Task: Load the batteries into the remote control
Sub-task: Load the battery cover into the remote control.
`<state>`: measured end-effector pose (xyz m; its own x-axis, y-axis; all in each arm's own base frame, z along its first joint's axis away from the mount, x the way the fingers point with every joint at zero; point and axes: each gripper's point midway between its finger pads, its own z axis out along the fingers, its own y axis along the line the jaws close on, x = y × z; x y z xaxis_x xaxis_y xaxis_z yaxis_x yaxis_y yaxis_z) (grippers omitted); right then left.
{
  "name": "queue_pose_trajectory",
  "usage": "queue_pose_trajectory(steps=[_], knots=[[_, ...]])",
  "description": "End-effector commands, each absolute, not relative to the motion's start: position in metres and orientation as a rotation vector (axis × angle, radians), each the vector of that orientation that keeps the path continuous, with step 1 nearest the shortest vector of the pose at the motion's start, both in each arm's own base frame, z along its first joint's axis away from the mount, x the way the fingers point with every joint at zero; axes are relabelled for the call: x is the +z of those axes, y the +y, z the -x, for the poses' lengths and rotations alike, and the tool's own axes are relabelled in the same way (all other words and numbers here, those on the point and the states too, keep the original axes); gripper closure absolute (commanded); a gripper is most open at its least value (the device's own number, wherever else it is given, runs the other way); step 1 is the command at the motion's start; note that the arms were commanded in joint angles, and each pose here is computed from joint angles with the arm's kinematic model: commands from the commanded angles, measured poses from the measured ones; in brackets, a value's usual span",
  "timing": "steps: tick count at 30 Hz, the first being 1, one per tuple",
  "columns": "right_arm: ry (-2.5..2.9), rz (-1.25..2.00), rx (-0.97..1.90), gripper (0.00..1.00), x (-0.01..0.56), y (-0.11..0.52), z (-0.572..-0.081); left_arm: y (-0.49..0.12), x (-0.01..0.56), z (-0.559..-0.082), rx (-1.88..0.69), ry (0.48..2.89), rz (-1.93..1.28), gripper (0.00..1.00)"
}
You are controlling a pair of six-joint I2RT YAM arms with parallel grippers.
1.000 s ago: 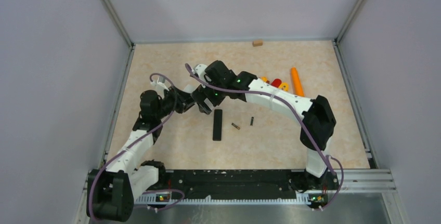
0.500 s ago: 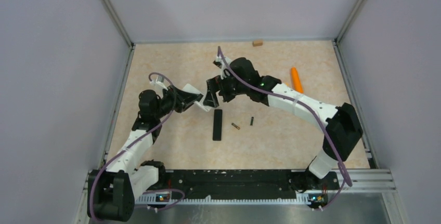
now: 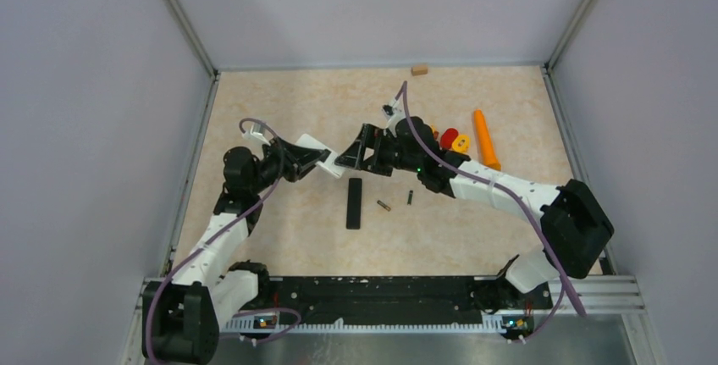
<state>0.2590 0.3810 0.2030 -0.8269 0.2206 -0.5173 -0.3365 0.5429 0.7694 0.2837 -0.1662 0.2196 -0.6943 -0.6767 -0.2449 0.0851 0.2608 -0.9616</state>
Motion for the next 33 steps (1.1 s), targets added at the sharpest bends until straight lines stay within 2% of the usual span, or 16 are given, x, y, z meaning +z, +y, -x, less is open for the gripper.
queue_pose_trajectory(steps=[1,7,19,23,28,33], knots=[[2.018,-0.012,1.465,0.13,0.262,0.393,-0.267,-0.167,0.268,-0.282,-1.568,1.746,0.456,1.0],[2.016,-0.025,1.566,0.33,0.257,0.398,-0.258,-0.168,0.281,-0.278,-1.656,1.693,0.514,1.0],[1.992,-0.031,1.65,0.58,0.252,0.398,-0.249,-0.169,0.297,-0.272,-1.768,1.631,0.544,1.0],[2.001,-0.038,1.671,0.61,0.248,0.401,-0.249,-0.17,0.306,-0.269,-1.777,1.603,0.49,1.0],[2.007,-0.041,1.686,0.7,0.245,0.41,-0.255,-0.175,0.324,-0.256,-1.774,1.561,0.315,1.0],[1.943,0.005,1.725,0.72,0.255,0.43,-0.265,-0.185,0.324,-0.242,-1.802,1.619,0.211,1.0]])
